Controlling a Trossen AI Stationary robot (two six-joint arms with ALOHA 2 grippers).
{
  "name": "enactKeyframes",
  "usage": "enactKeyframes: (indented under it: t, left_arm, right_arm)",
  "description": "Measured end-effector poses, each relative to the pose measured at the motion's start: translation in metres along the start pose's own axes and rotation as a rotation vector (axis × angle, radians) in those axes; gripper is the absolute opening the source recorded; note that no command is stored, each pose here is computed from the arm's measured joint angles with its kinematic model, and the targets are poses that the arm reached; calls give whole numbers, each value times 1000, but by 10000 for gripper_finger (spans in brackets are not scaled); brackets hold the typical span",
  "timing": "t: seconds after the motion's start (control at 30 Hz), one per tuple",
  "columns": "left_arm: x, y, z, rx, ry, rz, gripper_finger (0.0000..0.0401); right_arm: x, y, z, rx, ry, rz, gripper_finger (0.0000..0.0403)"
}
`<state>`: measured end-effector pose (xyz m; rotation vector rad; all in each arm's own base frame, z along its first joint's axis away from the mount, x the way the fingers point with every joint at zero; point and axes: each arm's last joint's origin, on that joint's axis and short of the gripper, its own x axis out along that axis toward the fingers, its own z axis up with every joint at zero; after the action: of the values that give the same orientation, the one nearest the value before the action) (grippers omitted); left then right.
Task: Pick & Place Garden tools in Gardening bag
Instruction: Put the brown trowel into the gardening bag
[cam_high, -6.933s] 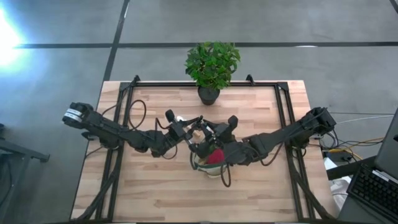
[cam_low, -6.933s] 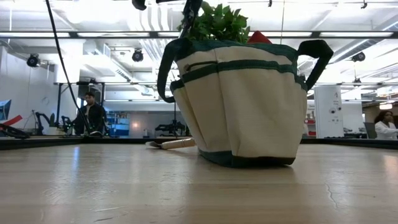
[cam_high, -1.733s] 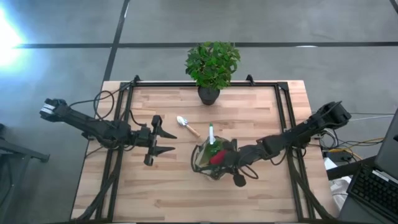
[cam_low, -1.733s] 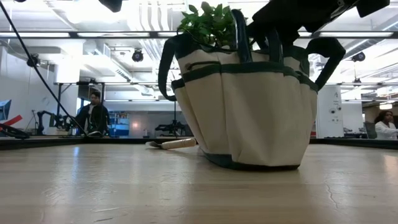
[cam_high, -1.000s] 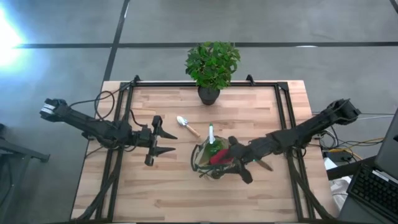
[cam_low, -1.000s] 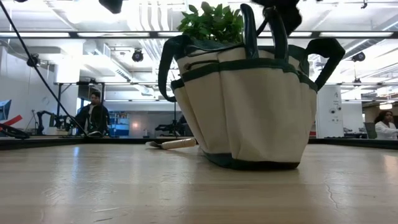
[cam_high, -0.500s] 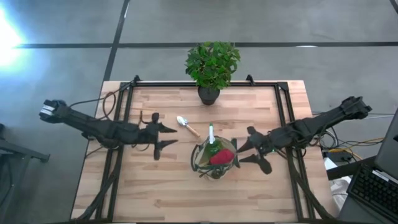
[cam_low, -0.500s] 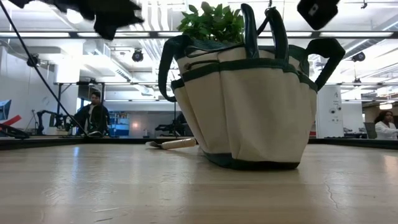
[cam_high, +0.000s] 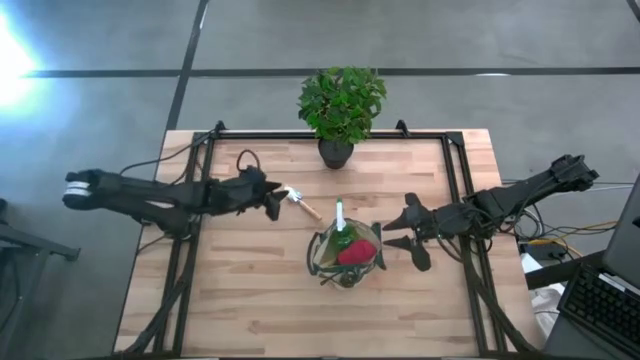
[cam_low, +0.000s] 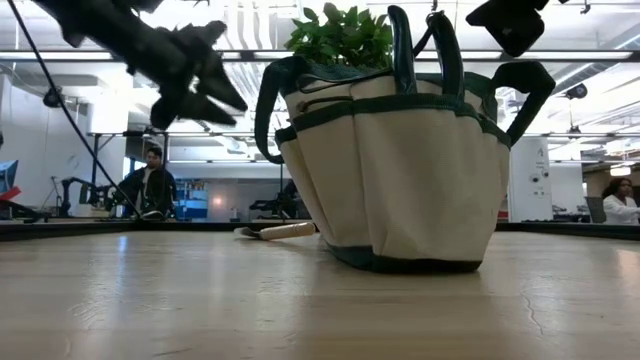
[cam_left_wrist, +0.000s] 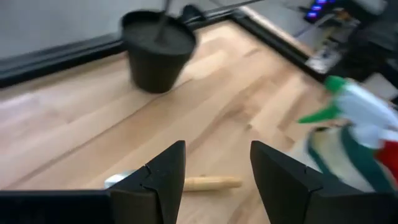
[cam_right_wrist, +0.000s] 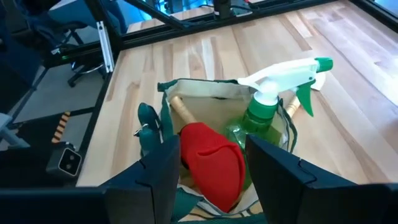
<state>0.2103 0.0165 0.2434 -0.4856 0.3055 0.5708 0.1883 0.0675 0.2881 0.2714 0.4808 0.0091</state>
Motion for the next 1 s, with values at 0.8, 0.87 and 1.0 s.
enactKeyframes:
  t: [0.8,0.87,1.0]
  left_arm:
    - [75,36,-42,-491,303,241,183]
    - [77,37,-45,-503,313,256,183]
    - [83,39,-53,-520,342,285,183]
  right_arm:
    - [0,0,0,0,3,2,168]
    - [0,0,0,3,4,2,167]
    - [0,-1,-2,11,21,-5,162]
